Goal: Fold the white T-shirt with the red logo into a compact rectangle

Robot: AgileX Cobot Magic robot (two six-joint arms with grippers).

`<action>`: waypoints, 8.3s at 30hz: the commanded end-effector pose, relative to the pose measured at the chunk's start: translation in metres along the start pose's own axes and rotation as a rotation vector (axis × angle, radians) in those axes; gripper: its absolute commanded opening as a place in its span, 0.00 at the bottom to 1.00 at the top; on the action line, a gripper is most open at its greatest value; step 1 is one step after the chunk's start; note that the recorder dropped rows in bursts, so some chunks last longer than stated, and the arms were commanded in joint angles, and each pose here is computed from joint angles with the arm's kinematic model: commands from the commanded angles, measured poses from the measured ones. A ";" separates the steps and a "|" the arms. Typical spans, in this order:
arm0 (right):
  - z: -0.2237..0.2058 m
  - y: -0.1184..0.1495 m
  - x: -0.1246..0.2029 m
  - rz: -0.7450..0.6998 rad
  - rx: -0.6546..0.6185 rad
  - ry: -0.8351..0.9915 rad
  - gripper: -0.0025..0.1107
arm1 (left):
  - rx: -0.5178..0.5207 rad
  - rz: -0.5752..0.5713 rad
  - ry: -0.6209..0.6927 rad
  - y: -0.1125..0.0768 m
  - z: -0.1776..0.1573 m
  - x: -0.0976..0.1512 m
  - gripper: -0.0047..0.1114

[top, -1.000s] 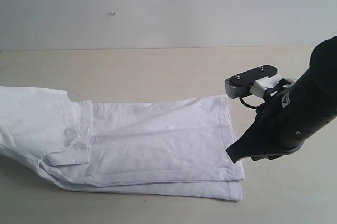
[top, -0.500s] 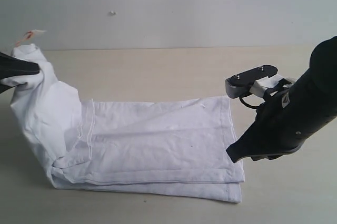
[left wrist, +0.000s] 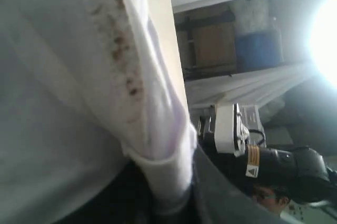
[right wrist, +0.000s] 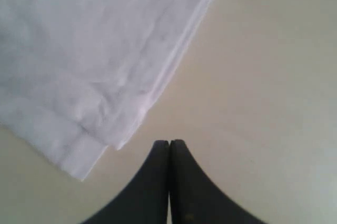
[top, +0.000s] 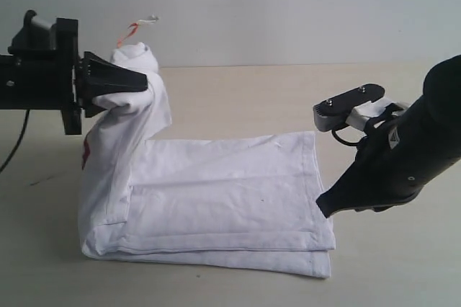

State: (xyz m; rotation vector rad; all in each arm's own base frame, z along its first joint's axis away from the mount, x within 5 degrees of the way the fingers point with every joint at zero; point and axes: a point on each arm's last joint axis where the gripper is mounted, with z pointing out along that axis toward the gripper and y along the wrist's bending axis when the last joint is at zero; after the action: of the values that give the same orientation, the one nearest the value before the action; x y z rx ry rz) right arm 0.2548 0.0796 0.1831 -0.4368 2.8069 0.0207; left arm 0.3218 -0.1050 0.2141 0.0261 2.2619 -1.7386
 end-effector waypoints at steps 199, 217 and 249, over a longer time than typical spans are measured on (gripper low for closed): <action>0.041 0.026 -0.061 -0.079 0.170 0.025 0.02 | -0.655 0.244 0.632 0.074 0.034 0.032 0.39; -0.053 0.014 -0.075 0.097 0.196 -0.351 0.02 | -0.688 0.514 0.075 -0.030 -0.019 0.037 0.04; -0.127 -0.006 0.047 0.108 0.160 -0.751 0.02 | -0.688 0.717 -0.604 -0.069 -0.113 0.173 0.04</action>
State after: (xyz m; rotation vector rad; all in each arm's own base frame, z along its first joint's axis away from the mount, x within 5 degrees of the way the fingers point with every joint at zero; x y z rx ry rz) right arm 0.1848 0.0556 0.2890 -0.1911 2.0936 -0.0325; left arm 0.1264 -0.0460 0.2690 0.1498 1.9261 -0.4720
